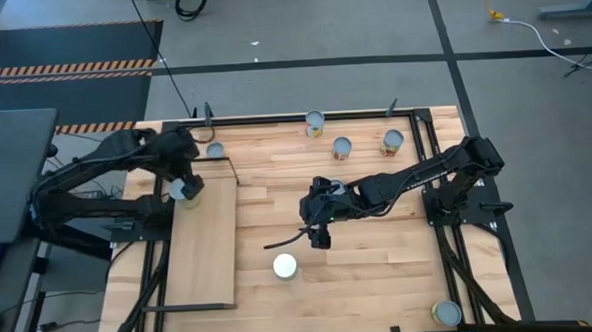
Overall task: Pick and place cans onto a shelf
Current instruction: Put the canned oranges on the shelf
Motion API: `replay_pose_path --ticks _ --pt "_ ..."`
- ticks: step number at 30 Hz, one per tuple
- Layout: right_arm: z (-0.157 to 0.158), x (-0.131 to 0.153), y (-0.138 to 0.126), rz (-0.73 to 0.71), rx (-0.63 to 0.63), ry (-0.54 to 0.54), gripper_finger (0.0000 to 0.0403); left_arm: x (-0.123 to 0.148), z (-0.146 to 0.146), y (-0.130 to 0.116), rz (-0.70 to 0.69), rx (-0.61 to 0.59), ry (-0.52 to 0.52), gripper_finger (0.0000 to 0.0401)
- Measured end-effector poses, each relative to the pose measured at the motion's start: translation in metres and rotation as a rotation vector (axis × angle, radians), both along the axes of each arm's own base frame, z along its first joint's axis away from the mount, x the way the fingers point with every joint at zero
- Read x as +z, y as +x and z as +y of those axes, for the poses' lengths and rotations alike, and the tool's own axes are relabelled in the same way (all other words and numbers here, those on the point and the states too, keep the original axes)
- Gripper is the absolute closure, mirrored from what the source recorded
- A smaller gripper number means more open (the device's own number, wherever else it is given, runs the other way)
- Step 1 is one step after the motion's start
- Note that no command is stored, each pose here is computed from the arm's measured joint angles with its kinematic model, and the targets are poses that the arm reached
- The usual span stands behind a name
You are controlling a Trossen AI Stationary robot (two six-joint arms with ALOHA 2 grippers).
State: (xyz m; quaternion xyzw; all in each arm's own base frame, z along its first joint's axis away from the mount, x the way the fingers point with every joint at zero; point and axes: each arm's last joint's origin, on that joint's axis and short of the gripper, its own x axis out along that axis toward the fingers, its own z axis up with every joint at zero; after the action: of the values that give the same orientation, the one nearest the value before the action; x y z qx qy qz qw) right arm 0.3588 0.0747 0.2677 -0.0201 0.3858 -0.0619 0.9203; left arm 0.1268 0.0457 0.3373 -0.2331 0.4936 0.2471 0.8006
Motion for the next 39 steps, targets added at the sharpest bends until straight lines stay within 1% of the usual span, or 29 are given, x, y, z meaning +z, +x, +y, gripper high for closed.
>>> replay_pose_path --ticks 2,5,8,11,13,15,19,21,24,26,31,33,39 --pt "0.0 0.0 0.0 0.002 0.01 -0.009 0.0047 0.006 -0.008 0.011 -0.129 -0.052 -0.006 0.0021" --pt "0.007 0.0 -0.002 0.011 0.041 -0.022 0.0047 0.003 -0.025 0.03 -0.237 -0.188 -0.011 0.0021" --pt "0.017 -0.002 -0.006 0.034 0.074 -0.023 0.0047 -0.011 -0.051 0.054 -0.326 -0.378 0.0 0.0022" --pt "0.028 -0.006 -0.008 0.058 0.131 0.006 0.0047 -0.028 -0.083 0.074 -0.42 -0.563 0.01 0.0021" --pt "0.038 -0.011 -0.009 0.071 0.159 0.024 0.0047 -0.04 -0.103 0.082 -0.459 -0.66 0.02 0.0021" --pt "0.051 -0.017 -0.007 0.066 0.177 0.043 0.0047 -0.055 -0.122 0.092 -0.478 -0.71 0.045 0.0021" --pt "0.075 -0.04 -0.002 0.085 0.177 0.078 0.0047 -0.088 -0.159 0.11 -0.417 -0.745 0.091 0.0021" --pt "0.085 -0.052 0.0 0.097 0.172 0.096 0.0047 -0.104 -0.175 0.12 -0.363 -0.768 0.114 0.0021" --pt "0.098 -0.066 -0.001 0.122 0.155 0.105 0.0047 -0.119 -0.19 0.137 -0.313 -0.763 0.126 0.0021" --pt "0.103 -0.071 -0.001 0.111 0.124 0.099 0.0047 -0.129 -0.193 0.145 -0.278 -0.756 0.132 0.0021" --pt "0.11 -0.078 -0.002 0.1 0.06 0.113 0.0047 -0.152 -0.198 0.165 -0.256 -0.738 0.108 0.0021" --pt "0.113 -0.079 0.0 0.073 0.041 0.117 0.0047 -0.159 -0.199 0.167 -0.242 -0.745 0.118 0.0021" --pt "0.114 -0.081 0.002 0.056 0.039 0.106 0.0047 -0.162 -0.202 0.18 -0.336 -0.752 0.169 0.0021"
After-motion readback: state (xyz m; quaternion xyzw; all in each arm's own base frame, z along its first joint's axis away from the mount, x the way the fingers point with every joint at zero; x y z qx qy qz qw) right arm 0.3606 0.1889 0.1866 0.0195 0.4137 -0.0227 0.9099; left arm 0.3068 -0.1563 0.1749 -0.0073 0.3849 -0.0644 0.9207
